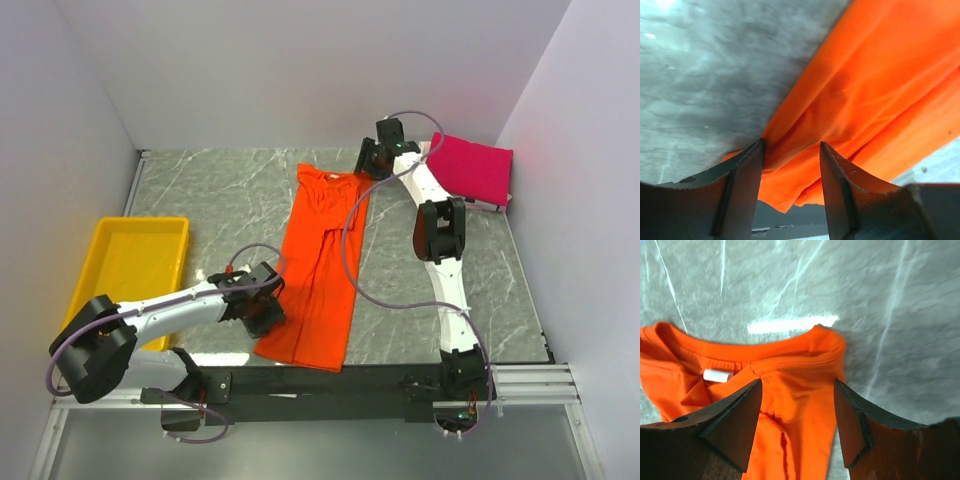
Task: Fold and stack the t-shirts
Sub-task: Fold the tshirt
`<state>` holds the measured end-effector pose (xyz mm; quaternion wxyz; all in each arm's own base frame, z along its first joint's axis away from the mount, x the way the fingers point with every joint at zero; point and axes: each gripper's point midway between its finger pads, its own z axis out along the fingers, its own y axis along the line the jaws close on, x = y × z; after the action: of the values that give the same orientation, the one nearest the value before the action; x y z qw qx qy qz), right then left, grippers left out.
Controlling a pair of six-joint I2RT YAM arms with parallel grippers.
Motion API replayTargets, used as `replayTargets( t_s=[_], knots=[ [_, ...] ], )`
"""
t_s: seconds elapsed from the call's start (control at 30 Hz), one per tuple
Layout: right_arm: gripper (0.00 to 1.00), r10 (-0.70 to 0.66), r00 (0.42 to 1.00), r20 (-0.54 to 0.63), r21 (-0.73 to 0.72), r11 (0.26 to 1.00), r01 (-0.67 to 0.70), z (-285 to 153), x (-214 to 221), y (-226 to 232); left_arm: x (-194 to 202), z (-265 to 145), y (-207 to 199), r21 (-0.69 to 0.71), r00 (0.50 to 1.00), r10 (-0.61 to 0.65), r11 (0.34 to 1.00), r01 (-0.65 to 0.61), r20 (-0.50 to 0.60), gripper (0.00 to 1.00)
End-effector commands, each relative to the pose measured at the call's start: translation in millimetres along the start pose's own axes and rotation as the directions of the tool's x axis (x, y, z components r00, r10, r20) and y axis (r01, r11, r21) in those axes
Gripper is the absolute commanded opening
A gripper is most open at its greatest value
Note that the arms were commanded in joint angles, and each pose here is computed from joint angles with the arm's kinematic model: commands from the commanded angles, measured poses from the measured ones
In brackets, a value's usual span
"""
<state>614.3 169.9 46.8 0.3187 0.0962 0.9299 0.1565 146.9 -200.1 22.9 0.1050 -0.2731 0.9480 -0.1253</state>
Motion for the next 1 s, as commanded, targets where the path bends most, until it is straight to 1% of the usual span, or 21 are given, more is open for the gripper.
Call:
replayTargets(
  t_s=[0.0,0.13,0.2,0.23,0.27,0.3,0.33,0.37,0.43,0.47,0.5,0.53,0.57,0.6,0.63,0.67,0.7,0.77,0.8,0.9,0.97],
  knots=[
    [0.66,-0.019,0.995,0.094,-0.042,0.999,0.023,-10.7,-33.5,10.2,8.2,-9.6,-18.3,0.09,0.999,0.032,0.996,-0.028,-0.038,0.54],
    [0.68,-0.003,0.991,0.132,-0.043,0.999,0.008,-35.4,-49.8,16.1,-0.9,-23.5,-22.5,0.106,0.996,0.093,0.99,-0.094,0.011,0.57],
    [0.69,0.005,0.987,0.163,-0.037,0.999,0.001,-64.9,-61.6,23.3,-20.0,-32.8,-16.7,0.062,0.99,0.094,0.993,-0.101,0.107,0.62],
    [0.7,0.006,0.985,0.173,-0.03,1.0,0.0,-75.8,-64.4,26.5,-27.7,-46.1,-13.4,0.045,0.986,0.093,0.994,-0.1,0.141,0.67],
    [0.7,0.007,0.978,0.21,-0.04,0.999,0.002,-105.8,-77.4,36.2,-35.5,-52.1,-11.9,0.037,0.982,0.08,0.995,-0.088,0.171,0.69],
    [0.7,0.026,0.983,0.181,-0.006,1.0,-0.025,-112.8,-66.6,29.3,-44.4,-57.1,-10.3,0.029,0.975,0.073,0.996,-0.081,0.212,0.71],
    [0.7,0.037,0.984,0.176,-0.001,0.999,-0.037,-124.1,-62.5,30.6,-48.3,-64.2,-11.7,0.042,0.972,0.068,0.996,-0.079,0.226,0.78],
    [0.7,0.04,0.978,0.205,-0.028,0.999,-0.035,-159.6,-66.8,44.8,-51.0,-65.9,-7.2,0.026,0.971,0.062,0.997,-0.07,0.23,0.79],
    [0.69,0.066,0.991,0.12,0.031,0.997,-0.07,-163.9,-20.0,31.7,-50.6,-65.1,-1.0,0.009,0.973,0.056,0.998,-0.059,0.226,0.83],
    [0.68,0.062,0.983,0.175,-0.035,0.998,-0.057,-199.9,-18.9,56.7,-49.2,-62.9,5.0,-0.012,0.974,0.056,0.998,-0.055,0.219,0.83],
    [0.68,0.061,0.994,0.093,0.021,0.998,-0.063,-188.3,29.6,38.4,-46.4,-57.6,13.8,-0.035,0.977,0.057,0.998,-0.051,0.207,0.82],
    [0.68,0.063,0.994,0.085,0.04,0.997,-0.066,-195.4,48.0,36.0,-41.4,-55.1,17.7,-0.038,0.982,0.052,0.998,-0.046,0.182,0.81],
    [0.68,0.039,0.994,0.101,-0.001,0.999,-0.04,-224.8,67.5,57.6,-38.8,-52.9,21.8,-0.04,0.984,0.048,0.998,-0.042,0.173,0.8],
    [0.67,0.044,0.998,0.036,0.029,0.999,-0.045,-215.8,113.9,43.3,-35.8,-50.8,23.1,-0.026,0.986,0.044,0.999,-0.04,0.163,0.79],
    [0.67,0.043,0.999,0.02,0.026,0.999,-0.043,-221.6,137.6,44.9,-29.0,-47.4,31.8,-0.018,0.99,0.036,0.999,-0.034,0.139,0.77],
    [0.67,0.061,0.997,0.044,-0.038,0.998,-0.059,-243.9,147.1,55.8,-26.7,-46.6,34.1,-0.007,0.99,0.037,0.999,-0.037,0.133,0.75],
    [0.65,0.06,0.997,-0.054,-0.031,0.998,-0.061,-240.1,205.4,48.3,-24.4,-44.7,39.3,0.006,0.991,0.041,0.999,-0.042,0.129,0.72],
    [0.63,0.063,0.994,-0.086,-0.087,0.994,-0.07,-258.9,244.0,50.7,-20.4,-44.3,40.2,0.027,0.992,0.055,0.998,-0.059,0.113,0.69],
    [0.63,0.064,0.986,-0.155,-0.06,0.995,-0.074,-260.3,285.1,40.2,-19.2,-42.2,44.3,0.024,0.992,0.068,0.997,-0.071,0.11,0.67],
    [0.61,0.067,0.97,-0.232,-0.074,0.994,-0.086,-278.2,340.6,29.9,-12.6,-37.0,48.3,0.029,0.992,0.097,0.995,-0.1,0.081,0.66],
    [0.6,0.086,0.959,-0.27,-0.095,0.989,-0.115,-288.4,363.8,28.8,-8.1,-34.0,49.1,0.04,0.992,0.106,0.993,-0.109,0.063,0.66]
  ],
)
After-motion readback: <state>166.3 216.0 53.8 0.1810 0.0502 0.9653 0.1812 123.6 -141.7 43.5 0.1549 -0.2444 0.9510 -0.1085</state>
